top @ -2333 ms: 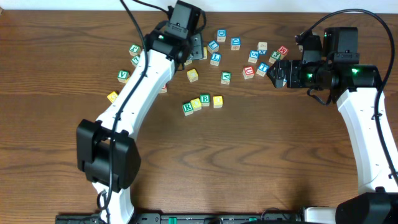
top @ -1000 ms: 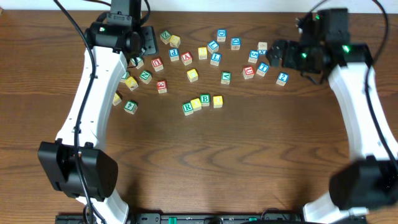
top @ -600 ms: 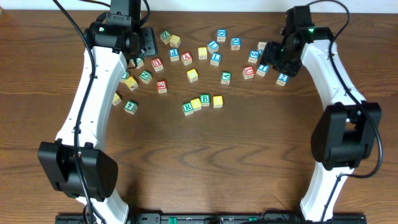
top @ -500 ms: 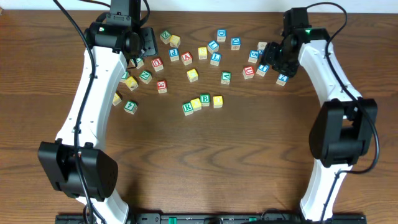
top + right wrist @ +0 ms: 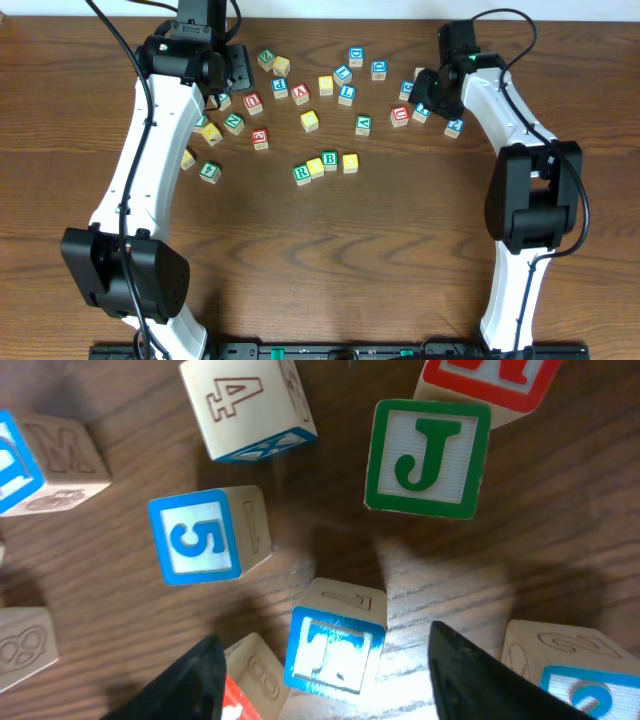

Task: Spell out ROBOT
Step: 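Move the right gripper over the blue T block and grasp it, then carry the blue T block and place it right of the second O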

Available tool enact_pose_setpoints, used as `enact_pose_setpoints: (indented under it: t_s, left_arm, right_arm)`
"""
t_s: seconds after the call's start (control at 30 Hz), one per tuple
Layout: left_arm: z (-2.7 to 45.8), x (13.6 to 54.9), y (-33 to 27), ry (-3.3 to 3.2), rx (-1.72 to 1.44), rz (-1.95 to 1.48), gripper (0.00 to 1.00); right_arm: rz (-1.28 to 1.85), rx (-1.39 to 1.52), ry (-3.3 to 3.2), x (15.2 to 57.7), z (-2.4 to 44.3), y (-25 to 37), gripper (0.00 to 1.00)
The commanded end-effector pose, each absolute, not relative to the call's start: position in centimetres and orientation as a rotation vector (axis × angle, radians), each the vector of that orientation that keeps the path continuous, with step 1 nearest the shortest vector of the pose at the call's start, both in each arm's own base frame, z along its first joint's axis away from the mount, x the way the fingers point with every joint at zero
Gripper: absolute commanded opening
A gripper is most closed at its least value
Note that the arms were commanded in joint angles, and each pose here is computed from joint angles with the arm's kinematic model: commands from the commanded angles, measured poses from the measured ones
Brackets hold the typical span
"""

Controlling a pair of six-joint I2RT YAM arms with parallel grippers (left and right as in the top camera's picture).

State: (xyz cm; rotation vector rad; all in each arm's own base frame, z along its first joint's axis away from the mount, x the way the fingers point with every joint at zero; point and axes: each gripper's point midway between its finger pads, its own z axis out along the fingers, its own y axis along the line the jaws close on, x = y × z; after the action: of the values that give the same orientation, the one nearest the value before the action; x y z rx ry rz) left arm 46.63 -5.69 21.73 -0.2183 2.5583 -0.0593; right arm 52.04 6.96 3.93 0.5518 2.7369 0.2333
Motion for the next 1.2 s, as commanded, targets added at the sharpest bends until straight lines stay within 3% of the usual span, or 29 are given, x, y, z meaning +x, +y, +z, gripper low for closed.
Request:
enact_pose_setpoints:
  t_s: [0.0,0.23,0.43,0.63,0.97,1.17]
  left_arm:
    - [22.0,46.7,-5.5,2.553,-0.205,-0.048,0.64]
    - [21.9,46.7,-5.5,2.556,-0.206,-0.048,0.63]
    - [21.9,46.7,-5.5,2.556,-0.206,-0.048,0.64]
    - [21.9,46.7,-5.5,2.555,-0.206,-0.047,0.64]
    - [21.9,46.7,-5.5,2.555,-0.205,-0.046,0.64]
    - [21.9,46.7,-5.5,2.555,-0.205,-0.046,0.64]
  right_arm:
    - [0.202,0.535,2.739,52.5,3.1,7.0,0.55]
    - [0.186,0.516,2.759,52.5,1.8,7.0,0.43]
    - [0.167,0.416,2.782,52.3,1.8,7.1,0.18]
    - [0.157,0.303,2.815,51.5,2.6,7.1,0.17]
    - [0.288,0.048,2.857,47.7,9.0,9.7,0.16]
    - [0.313,-0.114,2.911,45.8,8.0,13.0,0.16]
